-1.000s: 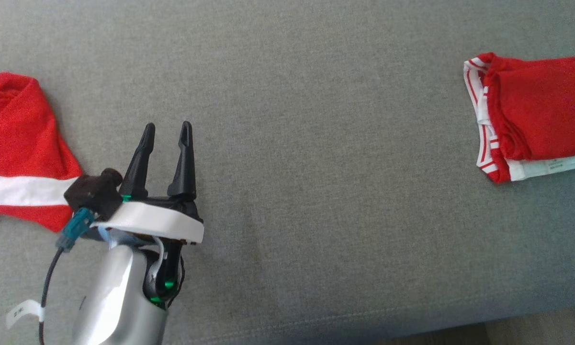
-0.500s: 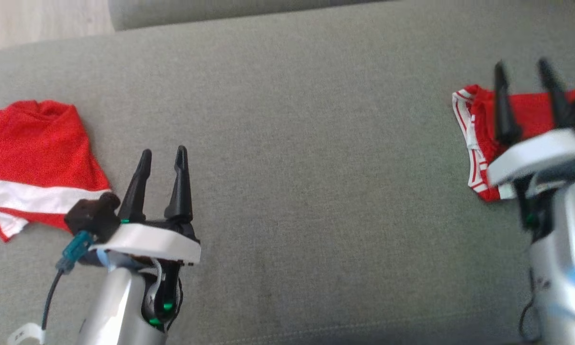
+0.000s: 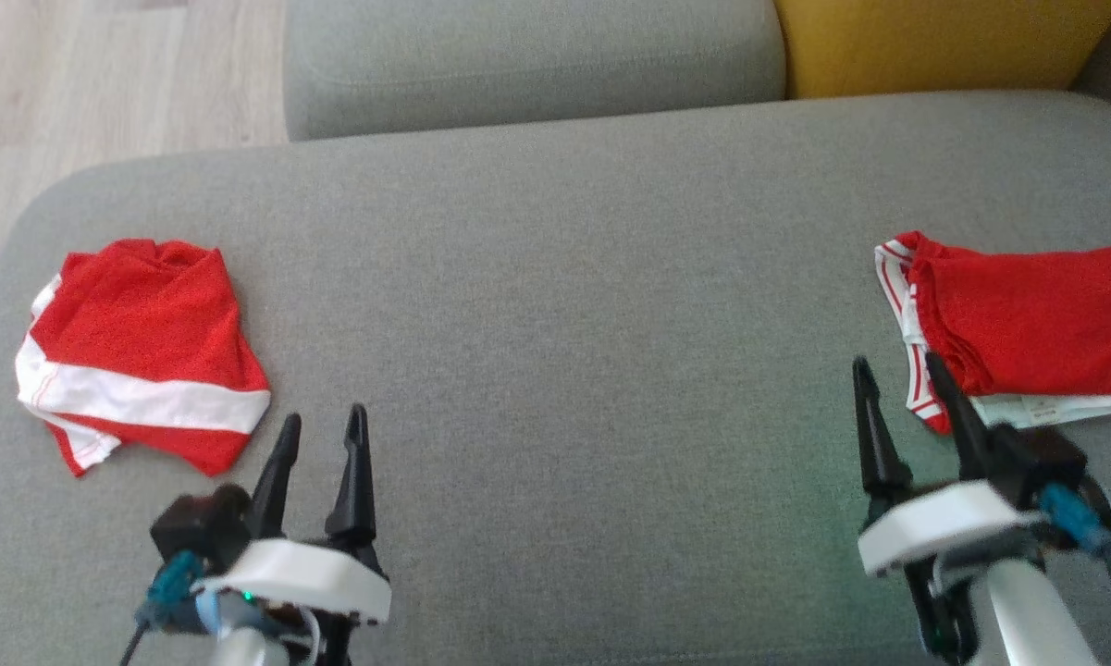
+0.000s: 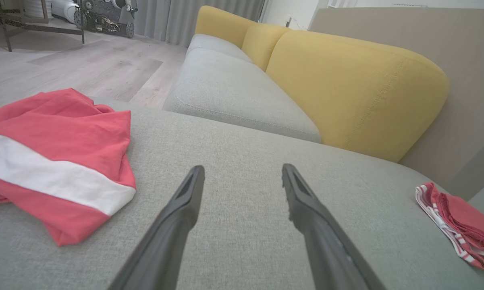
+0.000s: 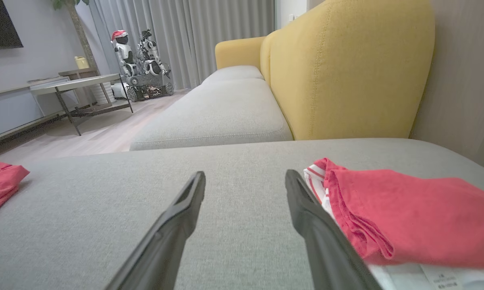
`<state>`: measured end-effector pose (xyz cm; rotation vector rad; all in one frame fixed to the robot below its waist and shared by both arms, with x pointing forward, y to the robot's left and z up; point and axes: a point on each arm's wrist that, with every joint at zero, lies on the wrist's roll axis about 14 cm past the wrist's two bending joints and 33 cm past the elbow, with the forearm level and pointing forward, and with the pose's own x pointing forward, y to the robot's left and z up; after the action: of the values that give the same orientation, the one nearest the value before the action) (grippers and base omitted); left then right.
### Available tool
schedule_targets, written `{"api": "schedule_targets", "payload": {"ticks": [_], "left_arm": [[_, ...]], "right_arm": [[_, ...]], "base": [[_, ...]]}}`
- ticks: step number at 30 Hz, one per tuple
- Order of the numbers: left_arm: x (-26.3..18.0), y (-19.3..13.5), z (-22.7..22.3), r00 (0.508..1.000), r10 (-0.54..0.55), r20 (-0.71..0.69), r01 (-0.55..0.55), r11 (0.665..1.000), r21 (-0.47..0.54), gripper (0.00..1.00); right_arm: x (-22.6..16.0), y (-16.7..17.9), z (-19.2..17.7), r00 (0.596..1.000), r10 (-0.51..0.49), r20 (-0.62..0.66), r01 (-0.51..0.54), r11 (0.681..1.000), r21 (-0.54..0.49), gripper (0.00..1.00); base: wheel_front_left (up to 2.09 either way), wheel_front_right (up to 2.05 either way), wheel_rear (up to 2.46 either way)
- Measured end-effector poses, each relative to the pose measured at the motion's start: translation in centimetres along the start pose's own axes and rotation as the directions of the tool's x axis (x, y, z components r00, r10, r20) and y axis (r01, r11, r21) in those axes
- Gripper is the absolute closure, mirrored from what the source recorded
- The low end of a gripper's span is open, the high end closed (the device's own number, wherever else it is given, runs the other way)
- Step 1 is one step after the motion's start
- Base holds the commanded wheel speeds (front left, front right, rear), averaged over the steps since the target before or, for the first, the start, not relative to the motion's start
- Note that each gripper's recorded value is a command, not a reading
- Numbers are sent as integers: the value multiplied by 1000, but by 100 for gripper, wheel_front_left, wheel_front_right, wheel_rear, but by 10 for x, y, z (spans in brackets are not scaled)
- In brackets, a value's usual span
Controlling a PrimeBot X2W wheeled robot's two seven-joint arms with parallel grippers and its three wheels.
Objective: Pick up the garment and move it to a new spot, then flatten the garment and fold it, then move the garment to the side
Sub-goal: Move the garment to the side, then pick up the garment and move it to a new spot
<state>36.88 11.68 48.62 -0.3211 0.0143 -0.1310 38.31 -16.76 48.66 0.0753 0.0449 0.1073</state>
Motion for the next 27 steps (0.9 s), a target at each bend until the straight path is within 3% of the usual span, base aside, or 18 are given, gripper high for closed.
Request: {"api": "schedule_targets", "payload": {"ticks": [5, 27], "left_arm": [[-13, -3, -3, 1000, 0, -6, 0, 1000, 13, 0], [-12, 5, 9, 999, 33, 30, -33, 999, 16, 0]], "right_arm": [[-17, 0, -13, 1000, -10, -20, 10, 1000, 5, 0], [-8, 20, -14, 999, 47, -16, -47, 999, -8, 0]], "base": [[0, 0, 0], [0, 0, 0]]}}
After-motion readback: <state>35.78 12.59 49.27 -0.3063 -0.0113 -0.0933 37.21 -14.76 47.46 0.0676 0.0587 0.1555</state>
